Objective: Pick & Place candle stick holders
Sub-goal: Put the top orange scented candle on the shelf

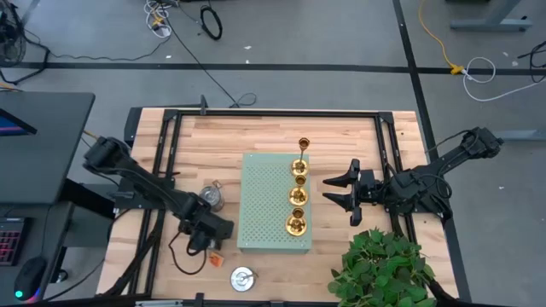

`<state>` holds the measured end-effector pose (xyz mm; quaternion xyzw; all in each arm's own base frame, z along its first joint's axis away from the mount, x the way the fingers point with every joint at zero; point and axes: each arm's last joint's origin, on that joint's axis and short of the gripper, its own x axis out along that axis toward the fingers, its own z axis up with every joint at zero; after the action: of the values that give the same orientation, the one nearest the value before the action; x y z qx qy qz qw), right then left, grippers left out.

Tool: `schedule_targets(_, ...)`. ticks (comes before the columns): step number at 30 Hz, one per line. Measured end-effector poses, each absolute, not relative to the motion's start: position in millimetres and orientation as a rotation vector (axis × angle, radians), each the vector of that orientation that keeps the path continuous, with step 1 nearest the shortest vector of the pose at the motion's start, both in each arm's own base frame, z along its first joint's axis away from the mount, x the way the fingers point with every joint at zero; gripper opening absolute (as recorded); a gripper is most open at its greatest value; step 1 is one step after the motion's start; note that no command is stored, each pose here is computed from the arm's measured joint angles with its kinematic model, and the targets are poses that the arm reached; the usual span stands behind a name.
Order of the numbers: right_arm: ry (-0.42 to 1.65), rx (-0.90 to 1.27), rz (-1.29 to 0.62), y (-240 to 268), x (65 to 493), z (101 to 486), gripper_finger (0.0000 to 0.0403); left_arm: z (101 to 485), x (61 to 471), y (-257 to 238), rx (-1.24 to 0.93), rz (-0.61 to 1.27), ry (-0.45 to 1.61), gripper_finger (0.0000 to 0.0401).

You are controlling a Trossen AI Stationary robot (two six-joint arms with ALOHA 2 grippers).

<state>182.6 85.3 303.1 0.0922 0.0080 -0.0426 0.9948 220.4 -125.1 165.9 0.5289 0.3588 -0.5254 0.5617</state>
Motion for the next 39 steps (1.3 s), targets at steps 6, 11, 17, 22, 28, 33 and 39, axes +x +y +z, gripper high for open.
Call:
schedule_targets(6, 0.018, 0.183, -0.085, 85, 183, 303, 0.0185, 163, 223, -125, 1.222, -1.218, 0.856, 0.0399)
schedule_targets(11, 0.018, 0.183, -0.085, 85, 183, 303, 0.0185, 163, 223, -126, 1.204, -1.237, 0.848, 0.0399)
schedule_targets(17, 0.018, 0.183, -0.086, 85, 183, 303, 0.0185, 163, 224, -125, 1.162, -1.226, 0.853, 0.0386)
schedule_targets(22, 0.018, 0.183, -0.085, 85, 183, 303, 0.0185, 164, 225, -126, 1.148, -1.202, 0.852, 0.0369)
schedule_targets(28, 0.018, 0.183, -0.086, 85, 183, 303, 0.0185, 164, 226, -126, 1.128, -1.178, 0.864, 0.0369)
schedule_targets(33, 0.018, 0.183, -0.085, 85, 183, 303, 0.0185, 166, 231, -129, 1.029, -1.083, 0.855, 0.0369)
schedule_targets(39, 0.018, 0.183, -0.086, 85, 183, 303, 0.0185, 167, 232, -129, 0.982, -1.002, 0.886, 0.0369)
